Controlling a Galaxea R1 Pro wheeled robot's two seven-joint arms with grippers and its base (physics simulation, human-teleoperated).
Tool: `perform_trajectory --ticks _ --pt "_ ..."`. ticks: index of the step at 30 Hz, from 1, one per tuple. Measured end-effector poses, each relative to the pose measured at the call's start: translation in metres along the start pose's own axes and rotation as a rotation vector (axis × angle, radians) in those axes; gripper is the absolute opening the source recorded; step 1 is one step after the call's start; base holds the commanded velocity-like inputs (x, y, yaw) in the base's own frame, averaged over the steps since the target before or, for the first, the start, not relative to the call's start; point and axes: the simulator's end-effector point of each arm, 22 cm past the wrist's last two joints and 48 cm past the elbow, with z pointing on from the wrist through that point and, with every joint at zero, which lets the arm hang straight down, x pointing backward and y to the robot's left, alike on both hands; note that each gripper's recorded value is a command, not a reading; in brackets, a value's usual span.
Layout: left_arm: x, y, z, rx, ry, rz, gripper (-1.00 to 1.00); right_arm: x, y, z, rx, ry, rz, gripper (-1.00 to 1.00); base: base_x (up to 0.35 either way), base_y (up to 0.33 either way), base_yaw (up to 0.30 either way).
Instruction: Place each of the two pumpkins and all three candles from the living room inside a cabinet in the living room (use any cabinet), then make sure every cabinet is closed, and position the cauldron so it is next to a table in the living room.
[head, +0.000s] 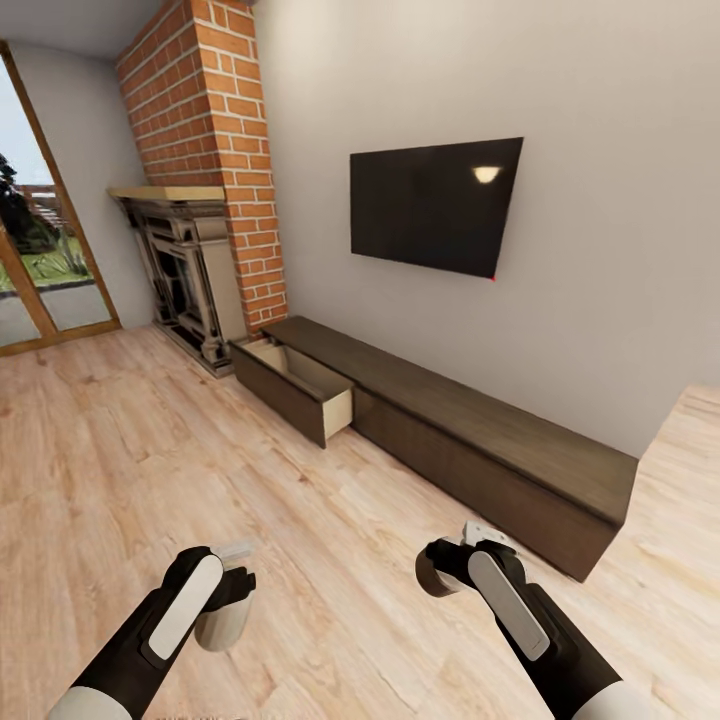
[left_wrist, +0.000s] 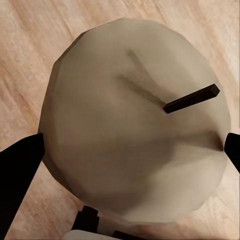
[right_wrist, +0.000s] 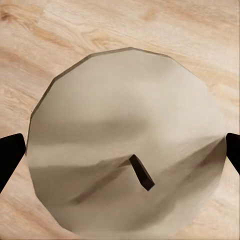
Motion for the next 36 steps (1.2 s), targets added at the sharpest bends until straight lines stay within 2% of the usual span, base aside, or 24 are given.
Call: perform_trajectory --ticks 36 --pt "-0.0022 -0.0002 -0.0029 0.002 -0.007 -0.001 -1.00 -0.0025 0.0009 -0.0028 -0.002 -0.007 0.000 -1.00 0.000 0.000 0.281"
